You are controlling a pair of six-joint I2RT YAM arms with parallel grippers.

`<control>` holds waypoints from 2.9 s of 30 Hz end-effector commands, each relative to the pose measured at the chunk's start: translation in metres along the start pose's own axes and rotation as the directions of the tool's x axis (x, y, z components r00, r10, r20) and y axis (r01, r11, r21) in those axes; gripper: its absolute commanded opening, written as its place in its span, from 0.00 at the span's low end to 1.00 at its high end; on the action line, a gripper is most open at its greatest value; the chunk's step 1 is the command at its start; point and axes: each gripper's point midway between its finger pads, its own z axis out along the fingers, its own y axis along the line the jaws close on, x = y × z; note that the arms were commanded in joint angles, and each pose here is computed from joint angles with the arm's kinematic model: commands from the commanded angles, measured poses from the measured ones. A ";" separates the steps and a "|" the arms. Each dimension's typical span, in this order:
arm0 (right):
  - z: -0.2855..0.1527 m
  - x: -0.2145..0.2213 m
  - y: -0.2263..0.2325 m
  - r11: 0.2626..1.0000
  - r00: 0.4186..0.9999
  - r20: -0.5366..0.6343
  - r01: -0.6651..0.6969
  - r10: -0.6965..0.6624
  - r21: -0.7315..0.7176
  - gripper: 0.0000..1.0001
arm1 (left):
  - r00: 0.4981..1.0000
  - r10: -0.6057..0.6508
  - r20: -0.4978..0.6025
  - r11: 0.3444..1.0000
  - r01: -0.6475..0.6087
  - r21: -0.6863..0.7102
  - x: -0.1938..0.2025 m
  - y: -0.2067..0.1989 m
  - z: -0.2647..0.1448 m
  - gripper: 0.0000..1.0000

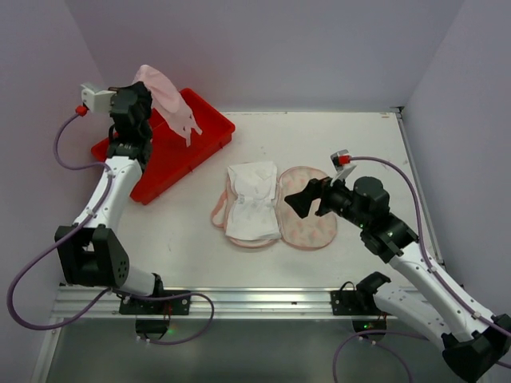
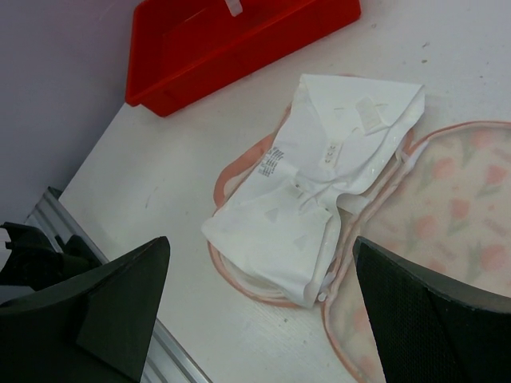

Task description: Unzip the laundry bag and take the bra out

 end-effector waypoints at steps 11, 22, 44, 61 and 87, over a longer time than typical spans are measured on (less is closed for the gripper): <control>0.010 -0.006 0.014 0.996 1.000 0.010 0.019 -0.018 -0.089 0.99 | 0.994 -0.034 0.102 0.973 0.056 -0.224 0.043 0.147 0.005 0.00; 0.009 0.004 0.006 0.998 1.000 -0.013 0.018 -0.018 -0.057 0.99 | 0.999 0.040 0.013 0.958 -0.034 -0.285 0.096 0.184 0.041 0.09; 0.000 0.004 0.005 0.999 1.000 0.006 0.027 -0.027 -0.047 0.99 | 0.987 0.158 0.024 0.966 -0.150 -0.210 0.080 0.164 0.056 0.19; 0.001 0.008 0.005 0.999 1.000 -0.006 0.016 -0.016 -0.052 0.99 | 0.826 0.233 -0.513 0.932 -0.341 -0.126 0.143 0.157 0.002 0.97; 0.002 0.009 0.000 1.000 1.000 -0.006 -0.005 0.005 -0.021 0.99 | 0.710 0.056 -0.702 0.996 -0.088 -0.010 0.230 0.182 0.086 0.92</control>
